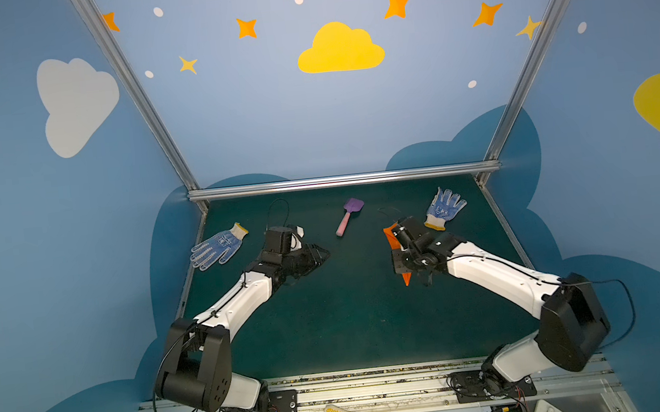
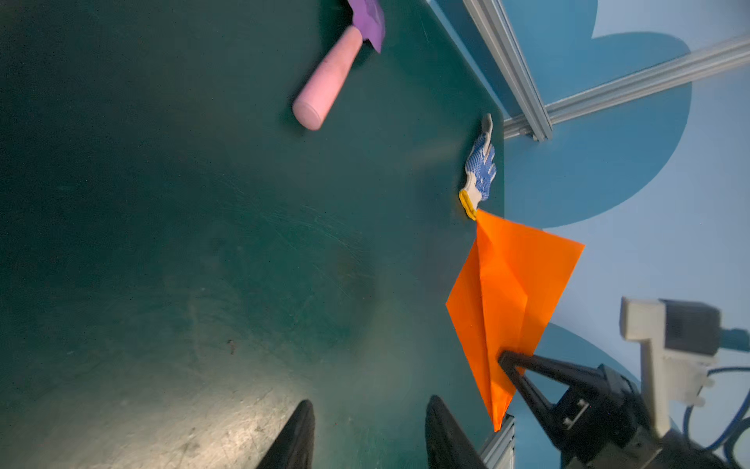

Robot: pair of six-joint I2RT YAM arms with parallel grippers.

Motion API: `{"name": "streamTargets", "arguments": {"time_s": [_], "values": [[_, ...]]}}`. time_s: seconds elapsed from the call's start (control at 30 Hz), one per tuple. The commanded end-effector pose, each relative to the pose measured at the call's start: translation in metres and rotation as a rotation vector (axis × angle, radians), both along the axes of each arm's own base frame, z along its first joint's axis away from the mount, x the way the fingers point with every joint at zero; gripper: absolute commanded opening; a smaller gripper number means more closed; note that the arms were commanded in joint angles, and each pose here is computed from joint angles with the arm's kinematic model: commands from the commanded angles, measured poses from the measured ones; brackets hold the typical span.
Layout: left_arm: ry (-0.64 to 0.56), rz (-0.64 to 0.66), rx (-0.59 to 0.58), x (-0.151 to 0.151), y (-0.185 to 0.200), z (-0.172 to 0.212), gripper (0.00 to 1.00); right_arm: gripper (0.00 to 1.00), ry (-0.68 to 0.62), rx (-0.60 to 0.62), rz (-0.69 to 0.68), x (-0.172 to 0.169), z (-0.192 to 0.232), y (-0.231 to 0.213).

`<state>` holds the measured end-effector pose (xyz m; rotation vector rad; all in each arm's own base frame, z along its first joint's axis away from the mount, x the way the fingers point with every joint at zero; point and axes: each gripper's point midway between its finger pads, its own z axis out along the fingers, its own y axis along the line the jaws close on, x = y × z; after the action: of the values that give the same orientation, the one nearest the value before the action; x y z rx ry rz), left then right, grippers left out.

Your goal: Fold a paper plane with a square sheet of paper (fold left side to right side)

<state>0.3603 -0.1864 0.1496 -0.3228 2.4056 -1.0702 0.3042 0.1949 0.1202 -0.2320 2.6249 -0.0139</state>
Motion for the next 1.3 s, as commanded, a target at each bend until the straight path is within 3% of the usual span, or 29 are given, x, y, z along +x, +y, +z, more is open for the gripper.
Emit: {"name": "streamTargets", "arguments": {"time_s": [0.0, 0.13, 0.2, 0.37, 0.5, 0.67, 0.8, 1.0, 1.27], "values": [[0.001, 0.053, -0.005, 0.0, 0.019, 0.004, 0.46, 0.0, 0.036, -0.414, 0.018, -0.016, -0.012, -0.046], [-0.011, 0.084, -0.023, 0.002, 0.033, 0.011, 0.46, 0.0, 0.067, -0.48, 0.065, -0.029, -0.034, -0.014], [-0.011, 0.097, -0.031, 0.003, 0.037, 0.014, 0.47, 0.06, 0.089, -0.464, 0.089, -0.036, -0.046, 0.013], [0.002, 0.108, -0.051, 0.003, 0.041, 0.011, 0.47, 0.48, 0.206, -0.226, 0.214, -0.057, -0.064, 0.115], [0.014, 0.102, -0.055, 0.001, 0.041, 0.007, 0.47, 0.58, 0.23, -0.003, 0.264, -0.059, -0.03, 0.15], [0.021, 0.06, -0.068, -0.004, 0.035, 0.004, 0.54, 0.58, 0.242, 0.242, 0.211, -0.052, 0.005, 0.124], [0.032, -0.005, -0.091, -0.01, 0.014, 0.002, 0.57, 0.59, 0.241, 0.366, 0.08, -0.041, 0.006, 0.071], [0.046, -0.203, -0.08, -0.04, -0.059, 0.0, 0.57, 0.6, 0.264, 0.447, -0.105, -0.029, -0.015, 0.0], [0.072, -0.455, -0.113, -0.086, -0.173, -0.006, 0.46, 0.6, 0.344, 0.732, -0.296, -0.017, -0.048, -0.042]]}}
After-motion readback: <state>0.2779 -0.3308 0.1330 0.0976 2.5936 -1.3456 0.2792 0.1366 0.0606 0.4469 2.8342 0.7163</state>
